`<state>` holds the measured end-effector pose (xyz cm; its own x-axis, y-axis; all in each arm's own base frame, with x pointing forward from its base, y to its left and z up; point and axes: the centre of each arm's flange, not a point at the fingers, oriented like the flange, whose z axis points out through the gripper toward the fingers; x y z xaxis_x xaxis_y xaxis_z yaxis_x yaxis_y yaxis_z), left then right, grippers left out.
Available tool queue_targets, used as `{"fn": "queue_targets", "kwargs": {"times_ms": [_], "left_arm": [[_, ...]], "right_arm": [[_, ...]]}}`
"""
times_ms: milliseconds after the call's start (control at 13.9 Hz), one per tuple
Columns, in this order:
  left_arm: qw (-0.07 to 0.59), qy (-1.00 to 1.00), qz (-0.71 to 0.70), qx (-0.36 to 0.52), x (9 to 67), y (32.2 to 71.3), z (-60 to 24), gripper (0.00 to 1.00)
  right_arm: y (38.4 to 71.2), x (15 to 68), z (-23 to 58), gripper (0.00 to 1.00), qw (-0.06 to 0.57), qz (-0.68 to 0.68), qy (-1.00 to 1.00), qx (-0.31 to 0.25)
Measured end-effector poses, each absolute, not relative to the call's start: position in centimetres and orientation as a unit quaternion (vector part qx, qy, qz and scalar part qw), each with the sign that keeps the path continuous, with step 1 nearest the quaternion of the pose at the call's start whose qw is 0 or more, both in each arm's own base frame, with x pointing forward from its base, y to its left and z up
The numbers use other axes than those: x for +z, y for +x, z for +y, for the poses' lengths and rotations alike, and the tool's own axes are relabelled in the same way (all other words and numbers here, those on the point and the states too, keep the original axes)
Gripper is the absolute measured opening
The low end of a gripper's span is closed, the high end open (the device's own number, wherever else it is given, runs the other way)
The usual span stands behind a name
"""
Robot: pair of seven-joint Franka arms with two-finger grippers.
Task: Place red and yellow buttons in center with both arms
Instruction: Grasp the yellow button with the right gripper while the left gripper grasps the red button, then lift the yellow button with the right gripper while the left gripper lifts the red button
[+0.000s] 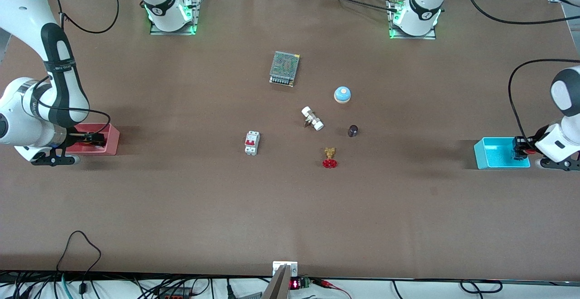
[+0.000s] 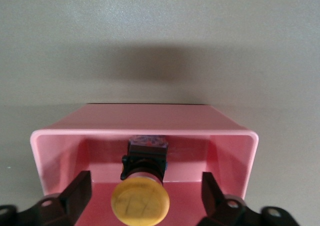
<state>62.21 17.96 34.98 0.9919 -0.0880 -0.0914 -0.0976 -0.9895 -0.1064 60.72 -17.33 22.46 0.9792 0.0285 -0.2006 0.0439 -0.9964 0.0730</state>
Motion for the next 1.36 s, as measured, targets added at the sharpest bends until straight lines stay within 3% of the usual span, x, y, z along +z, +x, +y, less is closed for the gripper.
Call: {"fn": "queue_targets", "kwargs": {"times_ms": [72,144,287,359,431,1006,1365], "left_arm": [[0.051,-0.996,0.049,0.056,36.9,62.7,16.1,0.36],[0.047,-0.995,0.049,0.068,38.3,63.1,14.1,0.36],[0.045,-0.994,0.048,0.085,39.3,63.8,9.4,0.36],[0.048,-0.993,0.056,0.094,39.0,64.0,5.1,0.36],[0.049,-0.992,0.063,0.099,38.5,64.1,3.0,0.36],[0.058,-0.993,0.045,0.093,31.0,64.0,-13.3,0.36],[0.052,-0.995,-0.031,0.073,25.2,63.0,-19.3,0.36]], "right_arm": [[60.8,22.5,-17.3,0.96,0.038,0.02,0.994,-0.1],[60.8,22.5,-17.3,0.87,0.038,0.022,0.994,-0.1],[60.8,22.5,-17.3,0.63,0.038,0.022,0.994,-0.099],[60.8,22.5,-17.2,0.46,0.038,0.023,0.994,-0.099],[60.8,22.5,-17.3,0.39,0.038,0.023,0.994,-0.099],[61.3,24.2,-16.8,0.38,0.035,0.025,0.994,-0.1],[63.5,37.2,-13.0,0.38,0.007,0.04,0.993,-0.111]]}}
